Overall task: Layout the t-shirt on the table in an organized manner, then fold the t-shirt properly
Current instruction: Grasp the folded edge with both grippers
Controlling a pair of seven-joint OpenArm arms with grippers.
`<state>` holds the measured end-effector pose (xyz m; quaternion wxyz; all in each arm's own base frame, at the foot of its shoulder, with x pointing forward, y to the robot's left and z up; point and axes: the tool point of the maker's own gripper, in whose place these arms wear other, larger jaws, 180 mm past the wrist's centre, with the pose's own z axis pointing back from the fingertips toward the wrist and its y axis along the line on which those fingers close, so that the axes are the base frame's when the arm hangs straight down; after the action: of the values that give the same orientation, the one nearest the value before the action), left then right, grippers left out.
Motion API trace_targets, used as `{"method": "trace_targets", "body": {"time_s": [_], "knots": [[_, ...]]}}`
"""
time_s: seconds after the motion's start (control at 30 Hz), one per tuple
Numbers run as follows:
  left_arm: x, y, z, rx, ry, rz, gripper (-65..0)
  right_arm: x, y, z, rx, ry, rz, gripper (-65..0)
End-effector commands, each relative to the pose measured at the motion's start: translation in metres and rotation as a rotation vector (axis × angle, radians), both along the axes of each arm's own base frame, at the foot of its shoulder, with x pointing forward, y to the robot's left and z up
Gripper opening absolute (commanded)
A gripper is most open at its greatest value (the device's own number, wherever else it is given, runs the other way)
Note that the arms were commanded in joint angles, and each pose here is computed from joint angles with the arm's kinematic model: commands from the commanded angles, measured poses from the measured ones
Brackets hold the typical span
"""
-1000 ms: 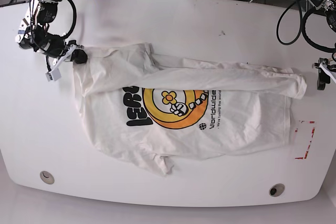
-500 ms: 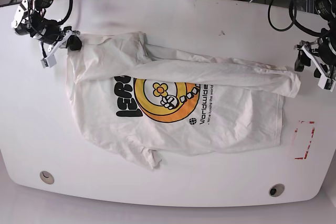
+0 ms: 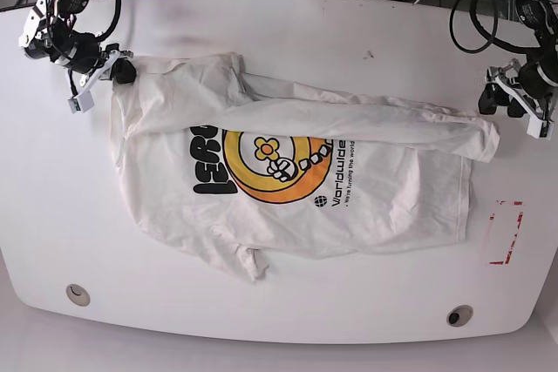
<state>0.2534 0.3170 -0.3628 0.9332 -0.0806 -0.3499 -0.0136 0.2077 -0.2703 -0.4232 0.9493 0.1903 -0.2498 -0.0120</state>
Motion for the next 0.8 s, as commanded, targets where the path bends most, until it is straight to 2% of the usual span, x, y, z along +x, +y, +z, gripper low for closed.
{"method": "trace_targets", "body": {"time_s": [0.0, 0.2, 0.5, 0.77], "knots": [[0.011, 0.005, 0.004, 0.002, -0.017, -0.022, -25.4, -0.001, -0.008, 0.001, -0.036, 0.017, 0.008, -65.0], [0.027, -0.011, -0.007, -0.041, -0.019, -0.064, -25.4, -0.001, -0.007, 0.001, -0.036, 0.017, 0.009, -65.0], [0.043, -0.013, -0.016, -0.095, -0.019, -0.045, -25.4, -0.001, -0.008, 0.002, -0.037, 0.017, 0.009, -65.0], [0.051, -0.018, -0.034, -0.062, 0.031, -0.071, -25.4, -0.001, -0.007, 0.001, -0.036, 0.017, 0.009, -65.0]]}}
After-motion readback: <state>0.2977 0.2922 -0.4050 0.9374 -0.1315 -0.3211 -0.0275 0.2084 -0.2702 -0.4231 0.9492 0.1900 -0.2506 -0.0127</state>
